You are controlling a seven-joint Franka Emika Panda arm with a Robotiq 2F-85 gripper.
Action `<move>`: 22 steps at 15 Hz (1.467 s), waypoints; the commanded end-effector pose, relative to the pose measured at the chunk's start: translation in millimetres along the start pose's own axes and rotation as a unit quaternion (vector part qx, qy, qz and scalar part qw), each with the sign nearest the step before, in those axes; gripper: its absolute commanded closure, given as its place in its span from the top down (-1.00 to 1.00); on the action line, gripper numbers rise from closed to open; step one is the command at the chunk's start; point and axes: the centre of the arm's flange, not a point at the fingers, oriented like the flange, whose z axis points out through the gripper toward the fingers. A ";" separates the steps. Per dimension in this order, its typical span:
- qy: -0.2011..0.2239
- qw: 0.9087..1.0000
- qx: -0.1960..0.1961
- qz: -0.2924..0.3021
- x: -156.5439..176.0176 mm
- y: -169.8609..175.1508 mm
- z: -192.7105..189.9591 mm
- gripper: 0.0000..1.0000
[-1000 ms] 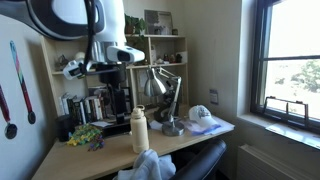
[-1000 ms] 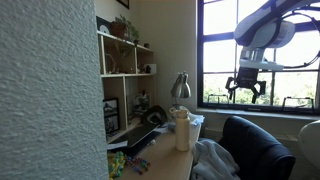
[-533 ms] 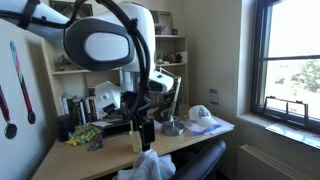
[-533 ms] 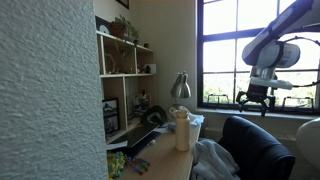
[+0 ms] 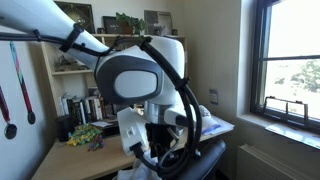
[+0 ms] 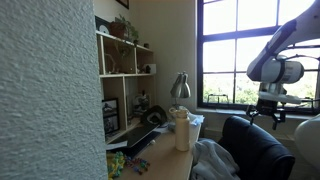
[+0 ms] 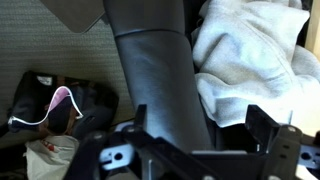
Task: Tuck the chair into the table.
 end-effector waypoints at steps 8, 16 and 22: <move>-0.009 0.997 -0.070 0.001 33.5 31.0 30.8 1.00; 0.048 0.998 -0.038 0.026 38.9 11.2 73.2 1.00; 0.060 0.997 -0.029 0.046 37.8 8.6 97.0 1.00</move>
